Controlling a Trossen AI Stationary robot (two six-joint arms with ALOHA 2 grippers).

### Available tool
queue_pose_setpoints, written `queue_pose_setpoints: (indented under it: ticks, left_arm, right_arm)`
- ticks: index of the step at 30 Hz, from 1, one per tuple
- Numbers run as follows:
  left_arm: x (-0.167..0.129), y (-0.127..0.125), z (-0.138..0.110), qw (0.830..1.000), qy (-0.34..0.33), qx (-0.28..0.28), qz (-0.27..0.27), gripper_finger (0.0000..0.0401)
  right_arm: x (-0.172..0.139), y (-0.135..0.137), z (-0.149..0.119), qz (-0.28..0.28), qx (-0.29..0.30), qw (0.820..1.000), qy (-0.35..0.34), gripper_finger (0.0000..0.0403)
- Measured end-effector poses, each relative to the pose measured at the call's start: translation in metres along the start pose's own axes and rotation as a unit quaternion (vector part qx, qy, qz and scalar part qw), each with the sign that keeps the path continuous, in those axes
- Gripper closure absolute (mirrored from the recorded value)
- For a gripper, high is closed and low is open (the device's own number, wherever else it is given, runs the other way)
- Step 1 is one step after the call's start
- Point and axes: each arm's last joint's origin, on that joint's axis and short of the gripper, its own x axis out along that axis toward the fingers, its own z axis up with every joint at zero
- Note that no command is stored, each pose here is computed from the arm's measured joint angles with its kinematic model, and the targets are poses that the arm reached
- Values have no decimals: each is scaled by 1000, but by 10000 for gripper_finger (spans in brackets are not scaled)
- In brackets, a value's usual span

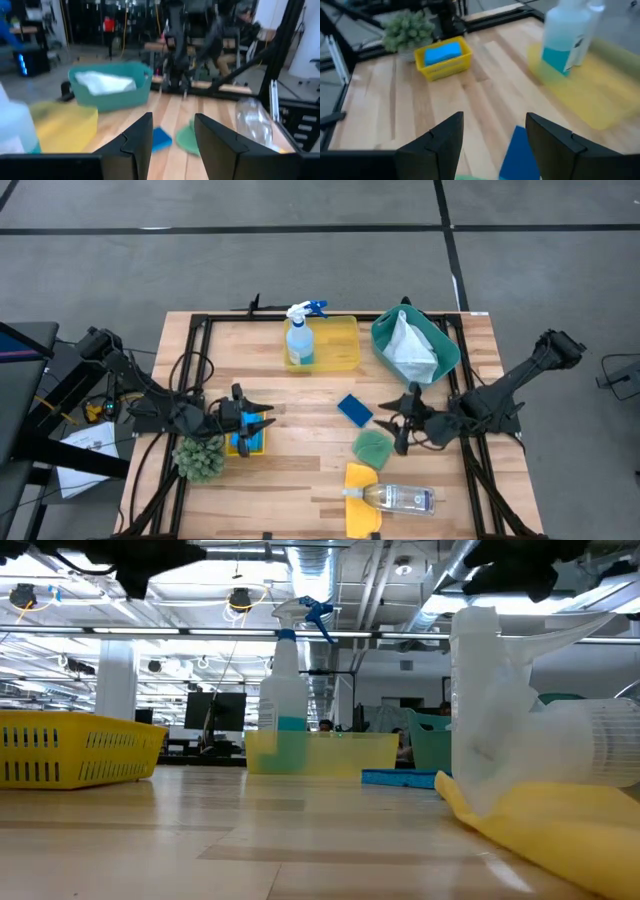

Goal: Pick & Place Kitchen Items
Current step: Put the transparent spray bottle into the top yellow bin

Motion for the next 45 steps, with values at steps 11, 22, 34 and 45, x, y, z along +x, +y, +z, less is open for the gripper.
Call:
queue_pose_setpoints:
  ticks: [11, 22, 34, 45]
  left_arm:
    - [0, -2, 2, 999, -6, 19, -31, 261]
    - [0, -2, 0, 999, 0, 15, -39, 261]
    - [0, -2, 0, 999, 1, 14, -40, 261]
    - [0, -2, 0, 999, 2, 12, -40, 261]
  right_arm:
    - [10, 31, -34, 21, -27, 998, 44, 198]
    - [31, 42, -57, 47, 22, 991, 126, 198]
    - [64, 57, -101, 68, 35, 968, 240, 198]
    - [51, 85, -87, 199, 80, 959, 187, 198]
